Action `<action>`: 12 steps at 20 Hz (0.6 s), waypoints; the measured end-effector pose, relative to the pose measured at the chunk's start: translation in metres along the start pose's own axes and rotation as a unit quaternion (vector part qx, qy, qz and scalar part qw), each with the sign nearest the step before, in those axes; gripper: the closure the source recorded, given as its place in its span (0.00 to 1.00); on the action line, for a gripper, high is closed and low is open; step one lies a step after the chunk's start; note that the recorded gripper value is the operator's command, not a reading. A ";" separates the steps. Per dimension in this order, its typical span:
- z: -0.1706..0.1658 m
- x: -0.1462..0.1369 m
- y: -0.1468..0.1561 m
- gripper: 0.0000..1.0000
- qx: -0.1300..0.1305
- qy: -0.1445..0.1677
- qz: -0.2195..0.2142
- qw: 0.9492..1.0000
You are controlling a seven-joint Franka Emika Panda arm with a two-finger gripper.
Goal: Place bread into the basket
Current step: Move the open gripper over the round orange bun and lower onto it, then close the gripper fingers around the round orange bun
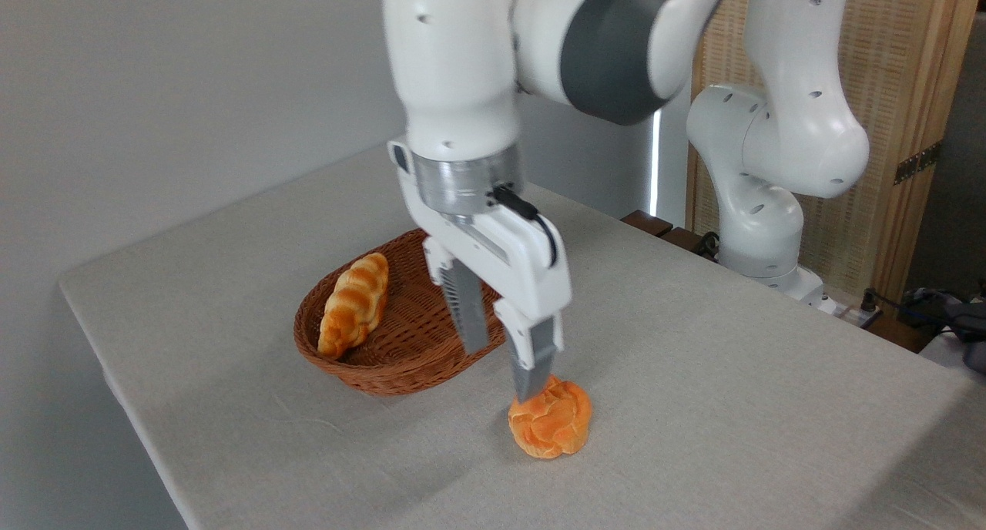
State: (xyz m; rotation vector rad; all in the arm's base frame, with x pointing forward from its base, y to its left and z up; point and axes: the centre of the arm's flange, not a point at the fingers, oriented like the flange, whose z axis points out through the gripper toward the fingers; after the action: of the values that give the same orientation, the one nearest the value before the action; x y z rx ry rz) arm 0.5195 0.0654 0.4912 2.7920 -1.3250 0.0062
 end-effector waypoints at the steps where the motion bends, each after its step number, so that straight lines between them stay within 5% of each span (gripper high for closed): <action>1: 0.005 -0.007 0.001 0.00 -0.001 -0.009 0.010 1.000; 5: 0.033 -0.017 0.010 0.00 -0.009 -0.049 0.033 0.998; 12: 0.047 -0.013 0.015 0.00 -0.007 -0.049 0.041 0.998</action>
State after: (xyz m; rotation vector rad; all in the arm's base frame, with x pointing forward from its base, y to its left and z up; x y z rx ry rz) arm 0.4988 0.0642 0.4441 2.7575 -1.4552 -0.1387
